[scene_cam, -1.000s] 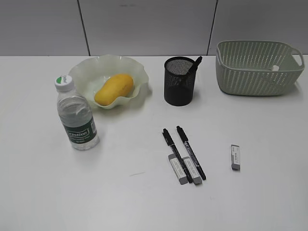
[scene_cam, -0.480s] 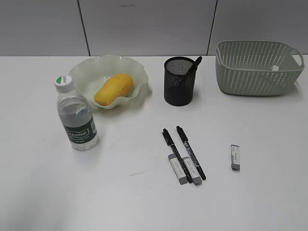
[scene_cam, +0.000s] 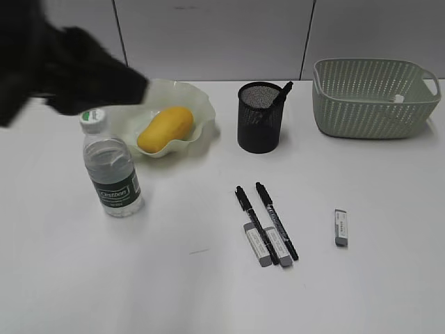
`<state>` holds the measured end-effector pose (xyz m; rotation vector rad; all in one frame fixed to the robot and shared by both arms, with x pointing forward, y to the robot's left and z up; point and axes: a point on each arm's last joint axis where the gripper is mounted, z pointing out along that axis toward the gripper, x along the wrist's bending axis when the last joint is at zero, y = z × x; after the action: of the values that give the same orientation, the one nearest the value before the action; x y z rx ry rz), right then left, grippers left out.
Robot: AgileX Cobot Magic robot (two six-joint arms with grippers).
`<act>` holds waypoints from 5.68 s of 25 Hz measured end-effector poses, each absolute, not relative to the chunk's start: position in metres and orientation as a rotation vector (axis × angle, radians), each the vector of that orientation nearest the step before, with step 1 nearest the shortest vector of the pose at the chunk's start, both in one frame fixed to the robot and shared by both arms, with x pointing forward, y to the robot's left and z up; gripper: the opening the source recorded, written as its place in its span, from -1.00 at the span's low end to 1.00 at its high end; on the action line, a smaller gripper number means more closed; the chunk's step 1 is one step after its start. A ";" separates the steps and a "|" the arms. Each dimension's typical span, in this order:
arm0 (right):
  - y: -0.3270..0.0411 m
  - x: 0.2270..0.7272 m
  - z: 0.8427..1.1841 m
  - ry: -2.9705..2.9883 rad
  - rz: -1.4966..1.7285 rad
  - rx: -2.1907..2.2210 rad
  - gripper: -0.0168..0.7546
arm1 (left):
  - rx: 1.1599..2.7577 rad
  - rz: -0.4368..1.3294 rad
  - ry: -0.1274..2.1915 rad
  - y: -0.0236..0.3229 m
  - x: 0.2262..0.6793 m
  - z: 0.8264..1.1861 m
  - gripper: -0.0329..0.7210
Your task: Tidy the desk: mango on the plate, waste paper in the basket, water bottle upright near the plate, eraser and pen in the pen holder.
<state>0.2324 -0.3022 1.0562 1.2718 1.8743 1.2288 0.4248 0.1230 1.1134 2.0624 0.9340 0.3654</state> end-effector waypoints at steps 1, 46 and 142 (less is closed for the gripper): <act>-0.302 0.232 1.056 1.874 1.229 1.272 -0.05 | 2.079 0.345 0.976 0.100 0.431 1.107 0.10; -0.302 0.232 1.056 1.873 1.230 1.269 -0.19 | 1.944 0.231 1.861 -0.061 0.563 0.929 -0.62; -0.290 0.258 1.065 1.958 1.138 1.310 -0.32 | 1.688 0.638 1.174 0.314 0.236 1.064 0.43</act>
<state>0.2577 -0.2905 1.0648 1.3101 1.9578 1.1375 0.2361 0.3140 1.0639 1.6883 1.1744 0.6382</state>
